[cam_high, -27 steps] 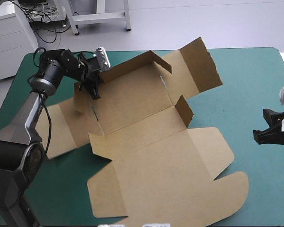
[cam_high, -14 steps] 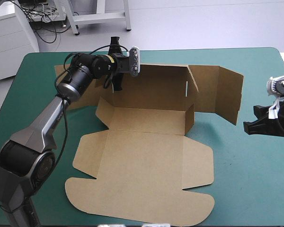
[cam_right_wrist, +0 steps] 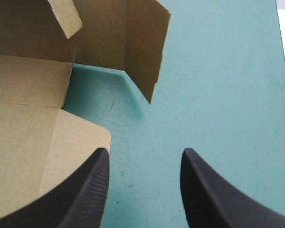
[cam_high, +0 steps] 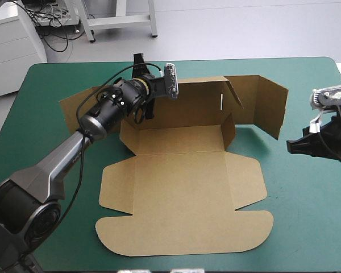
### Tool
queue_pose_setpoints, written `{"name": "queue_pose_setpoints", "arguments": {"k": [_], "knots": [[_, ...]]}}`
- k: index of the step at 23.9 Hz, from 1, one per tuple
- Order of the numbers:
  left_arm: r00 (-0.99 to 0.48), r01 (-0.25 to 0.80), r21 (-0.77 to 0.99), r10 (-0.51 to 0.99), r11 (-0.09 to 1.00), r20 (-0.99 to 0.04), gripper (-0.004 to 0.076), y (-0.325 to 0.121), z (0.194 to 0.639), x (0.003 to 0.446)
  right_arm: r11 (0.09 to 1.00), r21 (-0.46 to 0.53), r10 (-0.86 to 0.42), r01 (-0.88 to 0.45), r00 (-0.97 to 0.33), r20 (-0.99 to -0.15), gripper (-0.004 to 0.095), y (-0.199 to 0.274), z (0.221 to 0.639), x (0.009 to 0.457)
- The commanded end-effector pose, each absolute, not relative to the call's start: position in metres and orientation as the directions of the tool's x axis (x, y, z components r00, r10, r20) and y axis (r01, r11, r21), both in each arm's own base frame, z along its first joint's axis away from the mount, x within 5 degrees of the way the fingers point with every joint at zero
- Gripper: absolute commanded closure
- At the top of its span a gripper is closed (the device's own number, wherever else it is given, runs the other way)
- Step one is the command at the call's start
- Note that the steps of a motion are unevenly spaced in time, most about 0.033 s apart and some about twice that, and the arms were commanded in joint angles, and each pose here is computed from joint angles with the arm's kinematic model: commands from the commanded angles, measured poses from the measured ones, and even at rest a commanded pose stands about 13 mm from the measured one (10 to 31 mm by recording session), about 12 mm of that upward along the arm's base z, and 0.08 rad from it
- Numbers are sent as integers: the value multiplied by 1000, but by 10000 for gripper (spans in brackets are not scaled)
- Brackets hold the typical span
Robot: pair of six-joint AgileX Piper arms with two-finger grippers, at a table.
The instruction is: Fold the box
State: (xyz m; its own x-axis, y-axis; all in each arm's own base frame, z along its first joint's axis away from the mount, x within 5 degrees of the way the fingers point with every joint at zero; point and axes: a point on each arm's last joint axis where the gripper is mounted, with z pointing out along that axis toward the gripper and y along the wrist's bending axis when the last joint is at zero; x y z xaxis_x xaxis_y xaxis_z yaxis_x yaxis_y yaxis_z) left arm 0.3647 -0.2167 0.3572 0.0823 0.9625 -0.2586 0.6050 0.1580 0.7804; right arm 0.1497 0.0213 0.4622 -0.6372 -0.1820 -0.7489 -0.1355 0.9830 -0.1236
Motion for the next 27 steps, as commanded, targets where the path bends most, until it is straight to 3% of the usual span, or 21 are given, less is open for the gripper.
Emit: {"name": "queue_pose_setpoints", "arguments": {"k": [1, 9, 13, 16, 19, 27], "knots": [[132, 510, 832, 937, 216, -324, 756, -215, 386, 339, 985, -132, -173, -113, -597, -783, 477, 21, 455, 158], [198, 468, 861, 926, 199, -322, 756, -224, 366, 306, 991, -82, -126, -103, -552, -824, 477, 26, 442, 173], [154, 431, 875, 937, 222, -313, 756, -229, 352, 295, 991, -77, -124, -105, -580, -805, 477, 29, 436, 183], [164, 370, 916, 959, 156, -229, 756, -231, 341, 290, 991, -55, -118, -122, -602, -790, 477, 36, 428, 200], [149, 355, 916, 955, 189, -255, 756, -230, 331, 291, 991, -32, -107, -133, -603, -790, 477, 41, 424, 213], [189, 353, 919, 949, 173, -252, 756, -235, 321, 287, 989, -7, -90, -148, -564, -821, 477, 46, 453, 250]]}}
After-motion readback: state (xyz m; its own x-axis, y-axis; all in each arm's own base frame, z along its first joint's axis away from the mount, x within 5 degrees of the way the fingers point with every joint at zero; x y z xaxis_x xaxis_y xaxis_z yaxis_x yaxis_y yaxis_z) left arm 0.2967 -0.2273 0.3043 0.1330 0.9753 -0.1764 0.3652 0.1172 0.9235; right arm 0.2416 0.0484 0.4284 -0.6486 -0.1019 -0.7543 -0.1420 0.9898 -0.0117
